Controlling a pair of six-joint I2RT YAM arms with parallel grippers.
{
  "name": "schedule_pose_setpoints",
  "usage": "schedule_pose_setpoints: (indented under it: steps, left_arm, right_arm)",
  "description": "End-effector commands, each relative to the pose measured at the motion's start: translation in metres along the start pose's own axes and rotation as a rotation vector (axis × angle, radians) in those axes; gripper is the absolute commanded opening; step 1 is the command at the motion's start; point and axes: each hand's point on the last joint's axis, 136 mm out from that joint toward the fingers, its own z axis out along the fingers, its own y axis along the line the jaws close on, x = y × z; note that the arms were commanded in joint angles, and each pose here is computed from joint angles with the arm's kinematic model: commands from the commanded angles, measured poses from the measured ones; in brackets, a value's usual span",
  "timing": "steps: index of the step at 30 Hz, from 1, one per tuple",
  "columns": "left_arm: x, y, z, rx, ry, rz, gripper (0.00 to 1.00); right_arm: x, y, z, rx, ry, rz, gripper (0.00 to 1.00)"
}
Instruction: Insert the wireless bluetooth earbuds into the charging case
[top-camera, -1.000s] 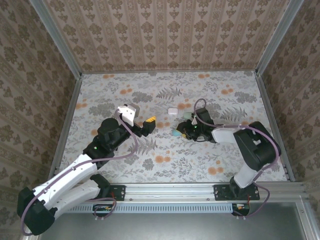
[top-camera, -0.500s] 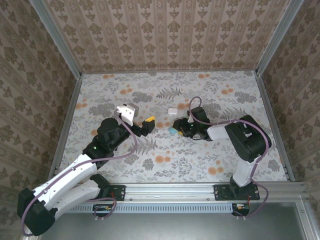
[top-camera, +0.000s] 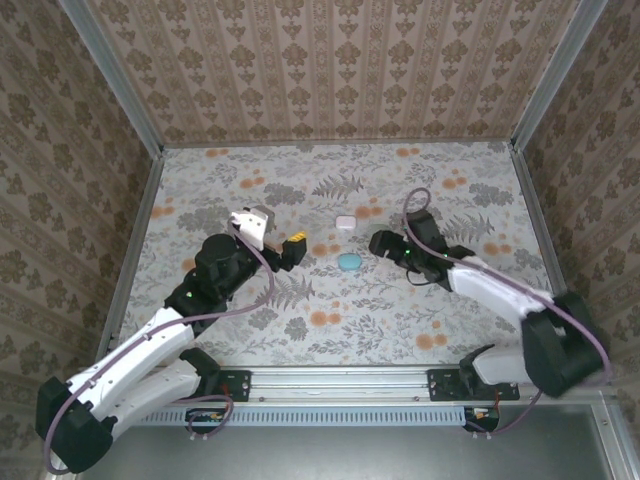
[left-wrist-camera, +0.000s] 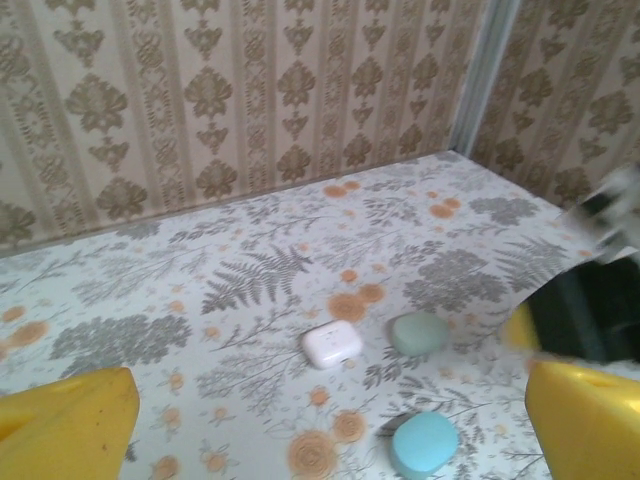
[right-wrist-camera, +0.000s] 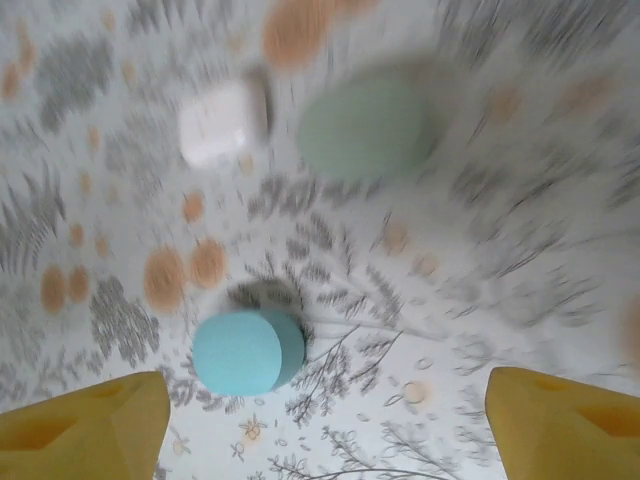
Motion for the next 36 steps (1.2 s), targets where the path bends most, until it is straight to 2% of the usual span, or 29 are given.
schedule_pose_setpoints:
  steps: [1, 4, 7, 10, 13, 14, 16, 19, 23, 27, 30, 32, 34, 36]
  left_arm:
    - [0.011, 0.029, 0.003, -0.122, 0.045, 0.031, 1.00]
    - [0.029, 0.071, 0.004, -0.265, 0.121, -0.010, 1.00]
    - [0.045, 0.131, -0.008, -0.481, 0.165, -0.097, 1.00]
    - [0.068, 0.174, -0.019, -0.644, 0.225, -0.120, 1.00]
    - [0.086, 0.200, -0.025, -0.728, 0.288, -0.090, 1.00]
    - [0.091, 0.206, -0.025, -0.747, 0.298, -0.061, 1.00]
    - [0.099, 0.215, -0.022, -0.766, 0.308, 0.002, 1.00]
    - [0.103, 0.225, -0.014, -0.756, 0.318, 0.037, 1.00]
    - [0.121, 0.239, -0.004, -0.737, 0.302, 0.026, 1.00]
    - [0.140, 0.251, -0.001, -0.747, 0.338, 0.027, 1.00]
    - [0.134, 0.250, 0.007, -0.698, 0.299, 0.072, 1.00]
    - [0.131, 0.251, 0.009, -0.667, 0.261, 0.079, 1.00]
    - [0.136, 0.252, 0.010, -0.625, 0.225, 0.068, 1.00]
    - [0.149, 0.253, 0.013, -0.599, 0.182, 0.065, 1.00]
  right_arm:
    - [-0.040, -0.057, -0.047, 0.290, -0.249, -0.195, 0.91]
    - [-0.070, -0.076, -0.074, 0.348, -0.407, -0.269, 1.00]
    - [-0.084, -0.106, -0.076, 0.402, -0.403, -0.270, 1.00]
    - [-0.090, -0.143, -0.055, 0.465, -0.371, -0.298, 1.00]
    - [-0.085, -0.154, -0.022, 0.419, -0.327, -0.364, 1.00]
    - [-0.086, -0.151, -0.013, 0.382, -0.346, -0.377, 1.00]
    - [-0.089, -0.143, -0.003, 0.333, -0.346, -0.415, 1.00]
    - [-0.104, -0.119, -0.003, 0.199, -0.490, -0.498, 1.00]
    - [-0.103, -0.109, 0.009, 0.101, -0.423, -0.506, 1.00]
    - [-0.089, -0.095, 0.012, -0.008, -0.482, -0.548, 1.00]
    - [-0.084, -0.103, 0.021, 0.045, -0.581, -0.566, 1.00]
    - [-0.088, -0.116, 0.022, 0.167, -0.530, -0.517, 1.00]
    - [-0.100, -0.130, 0.024, 0.263, -0.550, -0.458, 1.00]
    - [-0.102, -0.137, 0.022, 0.271, -0.536, -0.422, 1.00]
